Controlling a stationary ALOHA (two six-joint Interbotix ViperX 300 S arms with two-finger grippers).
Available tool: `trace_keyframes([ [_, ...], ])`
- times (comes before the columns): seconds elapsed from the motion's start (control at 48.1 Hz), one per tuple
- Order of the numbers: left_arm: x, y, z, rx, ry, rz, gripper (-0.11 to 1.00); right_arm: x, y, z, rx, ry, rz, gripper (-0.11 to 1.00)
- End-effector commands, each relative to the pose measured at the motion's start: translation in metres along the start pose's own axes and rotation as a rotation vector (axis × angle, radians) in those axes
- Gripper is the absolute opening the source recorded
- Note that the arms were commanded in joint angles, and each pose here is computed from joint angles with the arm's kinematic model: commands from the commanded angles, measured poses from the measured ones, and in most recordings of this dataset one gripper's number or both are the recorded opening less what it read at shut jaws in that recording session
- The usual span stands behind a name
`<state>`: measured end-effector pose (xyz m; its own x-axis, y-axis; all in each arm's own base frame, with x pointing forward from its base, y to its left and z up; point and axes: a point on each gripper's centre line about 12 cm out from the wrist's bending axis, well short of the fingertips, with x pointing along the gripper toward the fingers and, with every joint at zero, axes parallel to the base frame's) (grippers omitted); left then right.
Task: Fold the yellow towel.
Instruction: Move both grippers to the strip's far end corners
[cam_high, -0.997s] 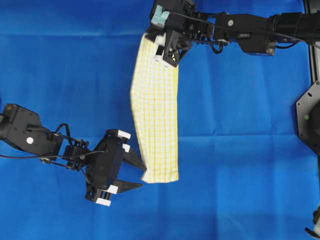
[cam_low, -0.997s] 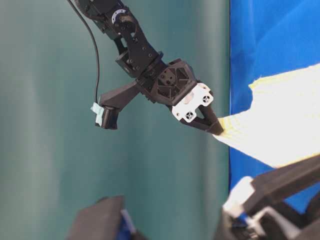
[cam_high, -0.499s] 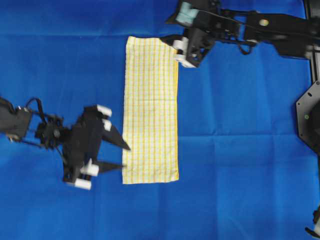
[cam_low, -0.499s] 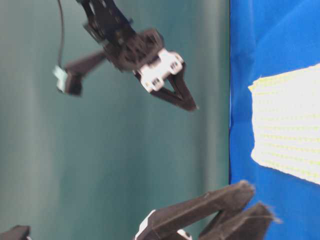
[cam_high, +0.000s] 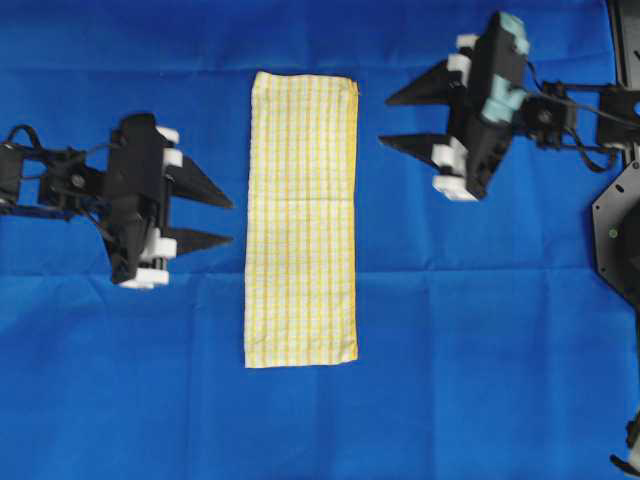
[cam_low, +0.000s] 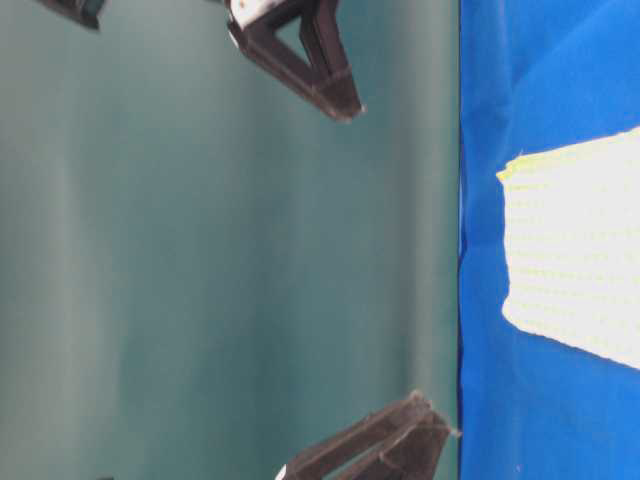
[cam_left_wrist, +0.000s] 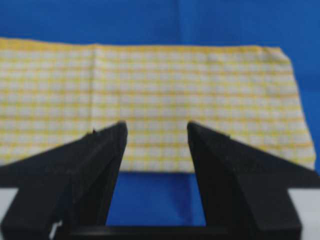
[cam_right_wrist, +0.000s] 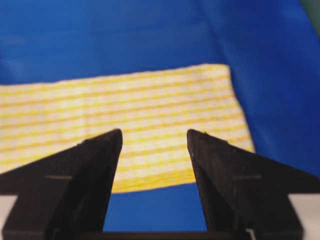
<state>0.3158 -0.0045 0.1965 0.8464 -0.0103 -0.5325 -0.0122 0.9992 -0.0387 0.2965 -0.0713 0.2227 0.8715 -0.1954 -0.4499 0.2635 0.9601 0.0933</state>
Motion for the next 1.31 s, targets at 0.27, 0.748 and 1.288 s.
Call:
trace_keyframes([
  [0.27,-0.017,0.006,-0.001,-0.014,-0.1,0.016,0.45,-0.004,0.01,-0.005,0.011,-0.017,0.04,0.62],
  [0.748,0.001,0.079,0.007,-0.076,-0.084,0.212,0.77,0.039,-0.047,0.002,0.09,0.041,-0.118,0.77],
  [1.288,0.071,0.188,-0.028,-0.179,-0.031,0.422,0.84,0.115,-0.119,-0.035,0.254,0.183,-0.264,0.78],
])
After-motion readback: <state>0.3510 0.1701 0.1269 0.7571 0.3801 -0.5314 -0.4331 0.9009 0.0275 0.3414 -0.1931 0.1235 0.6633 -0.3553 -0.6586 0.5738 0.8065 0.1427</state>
